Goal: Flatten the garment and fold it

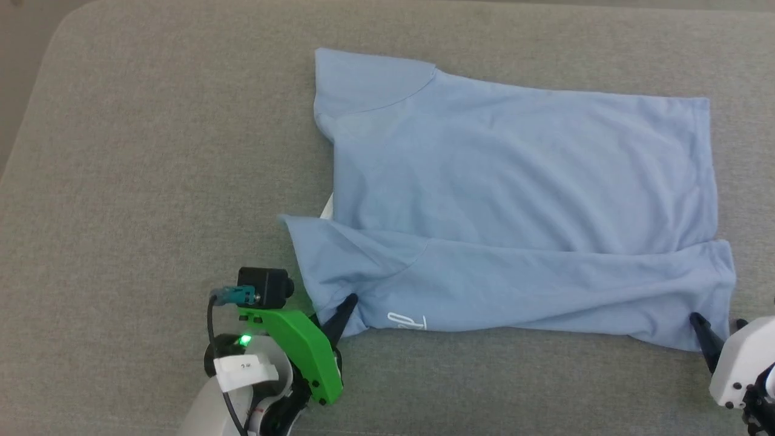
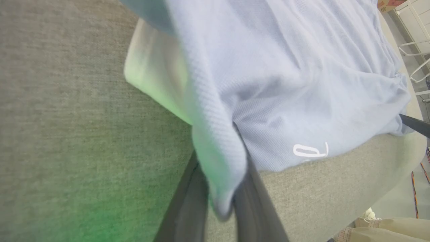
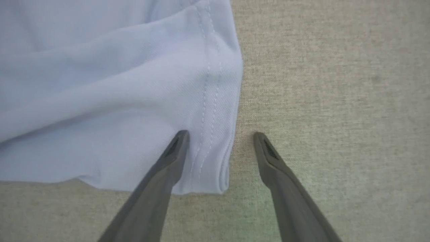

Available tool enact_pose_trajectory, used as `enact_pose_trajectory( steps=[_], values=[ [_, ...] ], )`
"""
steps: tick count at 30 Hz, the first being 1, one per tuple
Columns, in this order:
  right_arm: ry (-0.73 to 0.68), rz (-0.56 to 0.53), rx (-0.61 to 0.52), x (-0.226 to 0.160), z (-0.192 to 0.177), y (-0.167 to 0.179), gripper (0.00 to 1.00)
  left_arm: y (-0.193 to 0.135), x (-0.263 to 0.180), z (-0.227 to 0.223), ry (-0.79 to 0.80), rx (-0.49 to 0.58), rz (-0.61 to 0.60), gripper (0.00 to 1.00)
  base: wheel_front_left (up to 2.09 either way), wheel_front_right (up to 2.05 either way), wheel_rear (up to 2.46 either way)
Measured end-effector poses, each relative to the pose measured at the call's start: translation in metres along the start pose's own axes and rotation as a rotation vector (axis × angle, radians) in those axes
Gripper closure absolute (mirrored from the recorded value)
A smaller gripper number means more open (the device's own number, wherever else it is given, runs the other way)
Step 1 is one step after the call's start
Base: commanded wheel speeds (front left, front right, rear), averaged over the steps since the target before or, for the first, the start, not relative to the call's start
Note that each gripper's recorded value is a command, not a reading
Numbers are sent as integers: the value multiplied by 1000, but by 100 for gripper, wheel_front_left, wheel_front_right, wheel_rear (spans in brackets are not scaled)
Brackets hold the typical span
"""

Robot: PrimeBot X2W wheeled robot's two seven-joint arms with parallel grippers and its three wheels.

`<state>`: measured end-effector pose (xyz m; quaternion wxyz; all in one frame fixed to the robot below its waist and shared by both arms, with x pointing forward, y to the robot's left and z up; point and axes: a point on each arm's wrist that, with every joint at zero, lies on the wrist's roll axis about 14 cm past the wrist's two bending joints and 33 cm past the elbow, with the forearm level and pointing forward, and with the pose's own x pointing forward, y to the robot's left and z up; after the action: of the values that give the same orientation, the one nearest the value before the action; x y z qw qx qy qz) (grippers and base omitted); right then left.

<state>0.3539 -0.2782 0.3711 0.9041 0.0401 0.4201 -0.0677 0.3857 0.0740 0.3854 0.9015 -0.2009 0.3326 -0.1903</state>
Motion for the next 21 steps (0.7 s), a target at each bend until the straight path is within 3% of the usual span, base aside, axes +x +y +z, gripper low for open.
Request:
enact_pose_trajectory(
  steps=[2,3,4,5,13,21],
  values=[
    [22,12,15,5,-1,3,0,2,0,-1,2,-4,4,100,0,0,0],
    [31,18,22,7,-1,5,16,3,0,-1,2,-5,6,100,0,0,0],
    [38,25,28,9,-1,7,73,4,1,-1,3,-7,8,100,0,0,0],
    [47,28,23,11,-1,8,100,5,1,-1,3,-8,10,100,0,0,0],
    [6,50,34,11,11,13,100,8,-5,12,-62,-22,20,100,0,0,0],
    [-133,69,89,-18,43,11,100,6,-35,33,-153,-40,4,100,0,0,0]
  ],
)
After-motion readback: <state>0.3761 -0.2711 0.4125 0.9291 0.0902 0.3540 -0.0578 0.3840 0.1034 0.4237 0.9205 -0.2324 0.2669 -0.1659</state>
